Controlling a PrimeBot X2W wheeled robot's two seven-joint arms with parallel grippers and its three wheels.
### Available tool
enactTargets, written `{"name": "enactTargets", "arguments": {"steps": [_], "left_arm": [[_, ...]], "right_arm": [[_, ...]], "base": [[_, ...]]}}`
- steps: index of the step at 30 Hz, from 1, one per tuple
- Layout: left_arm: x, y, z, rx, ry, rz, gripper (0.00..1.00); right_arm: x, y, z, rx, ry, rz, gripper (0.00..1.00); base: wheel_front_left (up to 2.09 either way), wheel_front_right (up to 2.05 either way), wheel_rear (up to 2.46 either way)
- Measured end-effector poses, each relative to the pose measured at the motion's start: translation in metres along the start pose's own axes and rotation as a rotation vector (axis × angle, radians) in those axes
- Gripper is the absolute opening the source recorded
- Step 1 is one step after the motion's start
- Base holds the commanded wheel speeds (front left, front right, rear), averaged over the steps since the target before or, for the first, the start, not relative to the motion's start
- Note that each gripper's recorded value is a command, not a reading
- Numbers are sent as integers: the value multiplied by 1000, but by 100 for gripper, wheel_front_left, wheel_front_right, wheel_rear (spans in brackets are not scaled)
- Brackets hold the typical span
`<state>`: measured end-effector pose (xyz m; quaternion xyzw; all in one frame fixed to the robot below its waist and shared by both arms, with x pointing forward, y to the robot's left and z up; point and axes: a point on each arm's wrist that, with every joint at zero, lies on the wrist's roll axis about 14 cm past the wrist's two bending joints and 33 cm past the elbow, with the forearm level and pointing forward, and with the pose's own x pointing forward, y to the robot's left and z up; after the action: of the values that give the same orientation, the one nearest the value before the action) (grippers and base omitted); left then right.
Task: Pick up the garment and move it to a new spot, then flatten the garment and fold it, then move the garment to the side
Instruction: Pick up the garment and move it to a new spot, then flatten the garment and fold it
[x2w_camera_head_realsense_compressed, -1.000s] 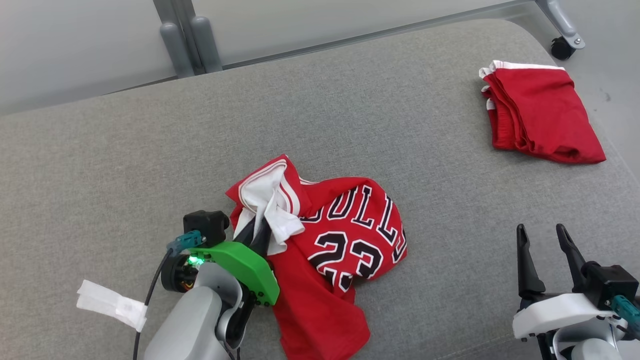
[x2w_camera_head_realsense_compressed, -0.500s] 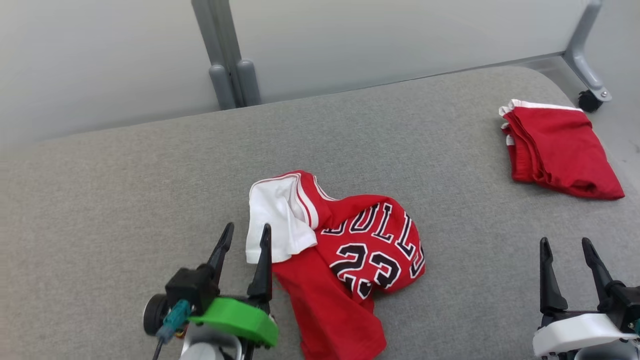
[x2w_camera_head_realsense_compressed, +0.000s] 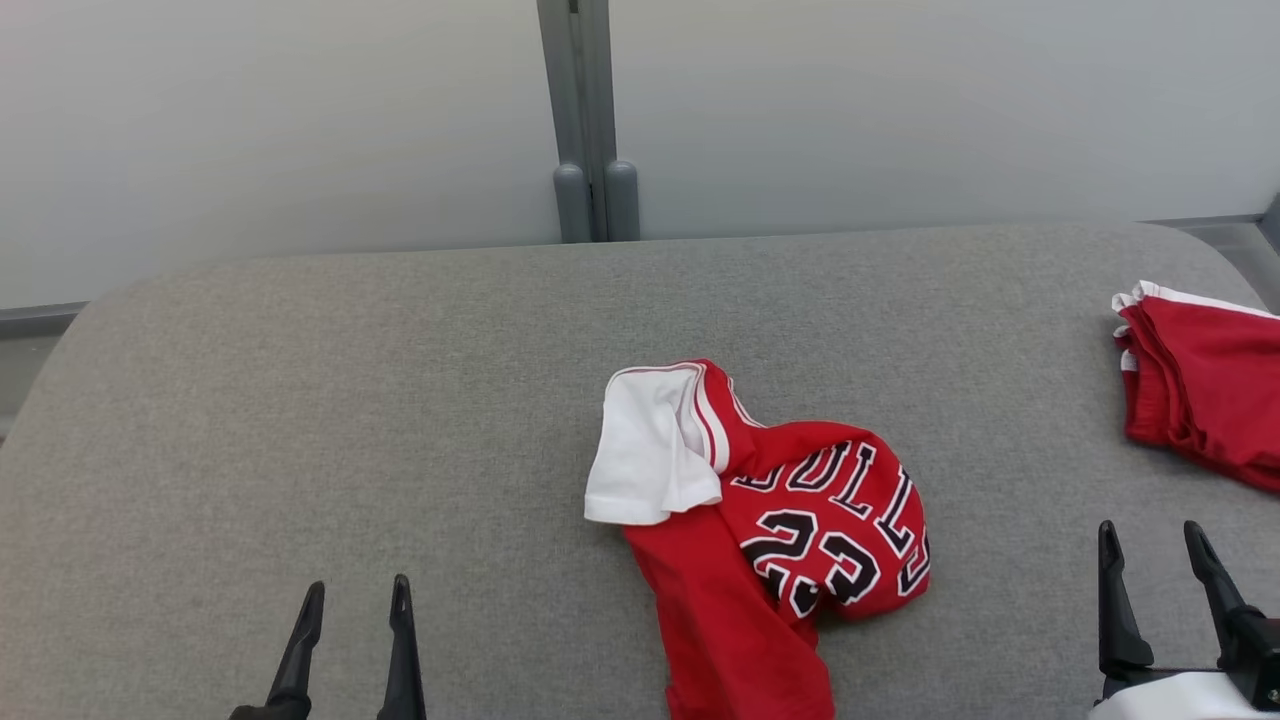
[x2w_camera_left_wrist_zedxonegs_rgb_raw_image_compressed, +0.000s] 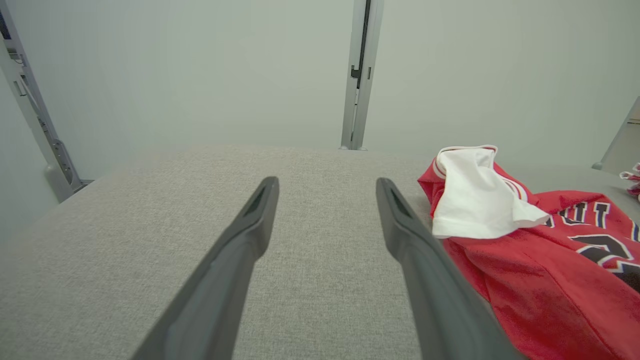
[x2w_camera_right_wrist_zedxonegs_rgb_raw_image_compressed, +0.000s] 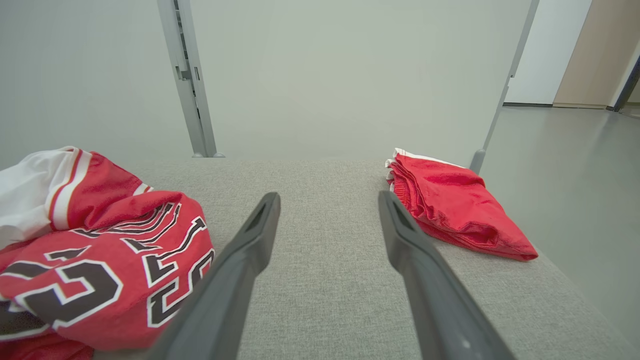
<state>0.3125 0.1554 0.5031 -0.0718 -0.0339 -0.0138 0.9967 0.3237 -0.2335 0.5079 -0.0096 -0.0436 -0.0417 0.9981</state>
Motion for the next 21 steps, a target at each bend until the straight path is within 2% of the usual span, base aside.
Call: {"name": "enactTargets", "arguments": {"steps": [4,10,18,21], "left_arm": [[-12,16,-2,10,5,42,100],[-14,23,3,13,-11,54,100],[-10,11,2,-6,-6,15,100],[-4,-18,6,-114,-18,-86,100]], "right_arm": [[0,6,-5,-7,17,23,100],[0,10,-6,-6,19,33,100],[-2,9,-8,2,26,27,100],[-1,7,-7,3,22,20,100]], "base": [[0,0,0],[0,0,0],[0,0,0],[0,0,0]]}}
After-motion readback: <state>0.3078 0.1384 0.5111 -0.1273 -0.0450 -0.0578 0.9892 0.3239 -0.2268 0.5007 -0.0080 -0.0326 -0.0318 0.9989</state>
